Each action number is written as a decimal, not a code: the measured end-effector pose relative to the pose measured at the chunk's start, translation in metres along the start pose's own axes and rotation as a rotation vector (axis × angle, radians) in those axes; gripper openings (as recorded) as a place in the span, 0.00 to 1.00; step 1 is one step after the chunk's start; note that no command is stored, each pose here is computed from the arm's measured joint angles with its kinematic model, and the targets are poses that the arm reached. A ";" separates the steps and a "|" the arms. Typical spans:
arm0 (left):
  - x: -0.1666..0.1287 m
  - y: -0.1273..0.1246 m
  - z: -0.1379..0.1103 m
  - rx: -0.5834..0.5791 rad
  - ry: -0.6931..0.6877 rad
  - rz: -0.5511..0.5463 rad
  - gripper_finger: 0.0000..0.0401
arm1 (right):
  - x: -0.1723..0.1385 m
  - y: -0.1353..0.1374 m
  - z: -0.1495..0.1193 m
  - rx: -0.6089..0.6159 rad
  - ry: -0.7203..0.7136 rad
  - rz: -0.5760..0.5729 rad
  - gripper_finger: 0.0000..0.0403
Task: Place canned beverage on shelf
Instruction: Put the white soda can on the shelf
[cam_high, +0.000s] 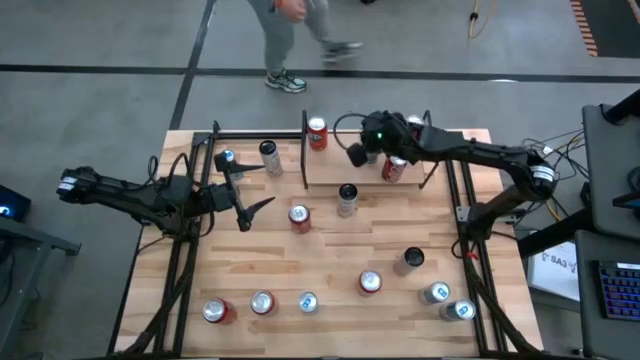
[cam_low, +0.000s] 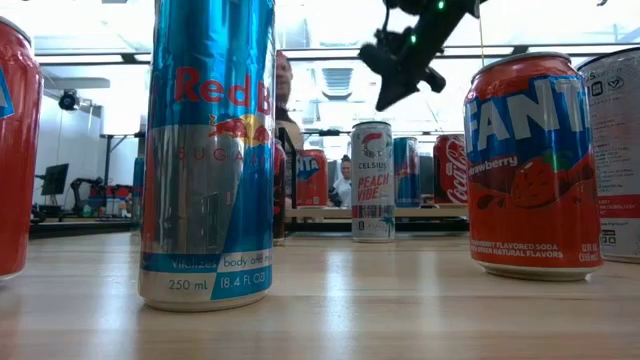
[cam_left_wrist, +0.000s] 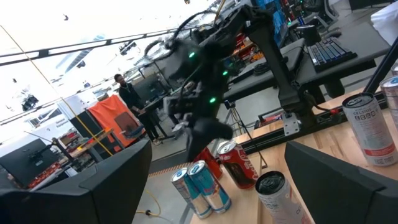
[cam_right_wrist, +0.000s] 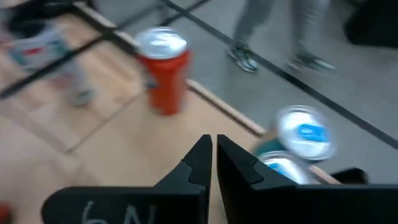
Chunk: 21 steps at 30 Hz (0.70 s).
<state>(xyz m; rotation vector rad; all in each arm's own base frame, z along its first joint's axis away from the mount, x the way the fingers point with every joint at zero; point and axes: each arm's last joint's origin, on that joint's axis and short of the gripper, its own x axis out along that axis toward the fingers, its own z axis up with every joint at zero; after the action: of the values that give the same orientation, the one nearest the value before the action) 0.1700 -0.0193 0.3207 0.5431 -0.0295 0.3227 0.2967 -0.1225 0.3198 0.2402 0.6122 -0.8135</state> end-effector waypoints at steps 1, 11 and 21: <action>0.000 0.000 0.000 0.000 0.000 0.000 0.88 | -0.004 0.008 -0.002 -0.015 -0.002 0.022 0.03; 0.000 -0.002 -0.002 -0.019 0.014 -0.023 0.88 | -0.046 0.073 -0.048 -0.103 -0.051 0.120 0.03; 0.004 -0.006 0.004 -0.126 -0.107 -0.132 0.88 | -0.095 0.111 -0.095 -0.202 -0.184 0.229 0.03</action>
<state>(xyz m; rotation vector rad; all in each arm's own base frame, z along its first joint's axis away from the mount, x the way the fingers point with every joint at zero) 0.1757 -0.0250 0.3219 0.4348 -0.1157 0.1617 0.2891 0.0500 0.2970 0.0479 0.4792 -0.5411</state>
